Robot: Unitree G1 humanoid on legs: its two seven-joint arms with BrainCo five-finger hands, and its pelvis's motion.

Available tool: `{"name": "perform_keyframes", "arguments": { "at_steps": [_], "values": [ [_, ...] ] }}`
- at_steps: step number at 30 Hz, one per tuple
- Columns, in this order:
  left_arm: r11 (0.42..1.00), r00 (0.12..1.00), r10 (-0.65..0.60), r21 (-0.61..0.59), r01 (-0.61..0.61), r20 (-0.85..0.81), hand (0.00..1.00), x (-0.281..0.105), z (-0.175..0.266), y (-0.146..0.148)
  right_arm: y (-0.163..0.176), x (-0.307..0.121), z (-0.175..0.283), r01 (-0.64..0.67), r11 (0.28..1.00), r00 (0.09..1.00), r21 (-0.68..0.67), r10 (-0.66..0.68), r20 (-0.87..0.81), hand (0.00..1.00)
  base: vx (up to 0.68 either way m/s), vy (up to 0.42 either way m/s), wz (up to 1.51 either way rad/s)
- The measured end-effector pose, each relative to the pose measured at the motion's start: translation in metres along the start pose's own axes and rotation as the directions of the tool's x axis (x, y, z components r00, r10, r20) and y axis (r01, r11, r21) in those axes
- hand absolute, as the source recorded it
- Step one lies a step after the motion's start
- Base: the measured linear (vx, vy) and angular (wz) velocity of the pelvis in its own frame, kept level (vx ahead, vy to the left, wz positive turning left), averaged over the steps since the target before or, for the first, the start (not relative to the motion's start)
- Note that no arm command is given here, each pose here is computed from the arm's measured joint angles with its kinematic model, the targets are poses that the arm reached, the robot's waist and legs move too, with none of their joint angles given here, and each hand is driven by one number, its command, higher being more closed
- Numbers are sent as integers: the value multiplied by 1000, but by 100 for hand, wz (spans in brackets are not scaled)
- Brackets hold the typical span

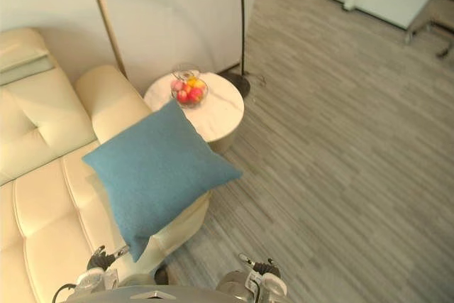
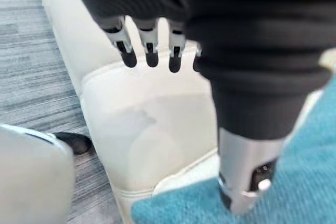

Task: Pick up cushions and gather them together orderly.

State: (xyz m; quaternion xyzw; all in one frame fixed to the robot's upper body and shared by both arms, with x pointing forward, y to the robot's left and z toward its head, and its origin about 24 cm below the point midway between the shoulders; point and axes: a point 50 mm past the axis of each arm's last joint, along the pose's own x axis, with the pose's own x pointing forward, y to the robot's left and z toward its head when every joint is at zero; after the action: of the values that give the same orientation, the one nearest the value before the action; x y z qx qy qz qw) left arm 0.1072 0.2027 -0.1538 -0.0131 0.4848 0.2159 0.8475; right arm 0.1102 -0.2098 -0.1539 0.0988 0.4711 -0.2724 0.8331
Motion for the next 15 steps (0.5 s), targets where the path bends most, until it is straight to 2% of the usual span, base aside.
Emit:
{"name": "perform_keyframes", "arguments": {
  "at_steps": [5,9,15],
  "values": [
    [997,999,35,-75,-36,-20,0,0,-4,7,1,-2,-9,-1,1000,1000,3,1,-31,0,25,-190,108],
    [989,998,36,-143,-44,-60,0,-4,-14,-1,-2,1,-2,3,1000,1000,-6,-3,-11,0,187,-228,38],
    [992,998,24,-122,-30,-52,0,-4,-13,-1,-9,-1,-8,24,1000,999,-2,-24,-27,0,148,-94,49]
  ]
}}
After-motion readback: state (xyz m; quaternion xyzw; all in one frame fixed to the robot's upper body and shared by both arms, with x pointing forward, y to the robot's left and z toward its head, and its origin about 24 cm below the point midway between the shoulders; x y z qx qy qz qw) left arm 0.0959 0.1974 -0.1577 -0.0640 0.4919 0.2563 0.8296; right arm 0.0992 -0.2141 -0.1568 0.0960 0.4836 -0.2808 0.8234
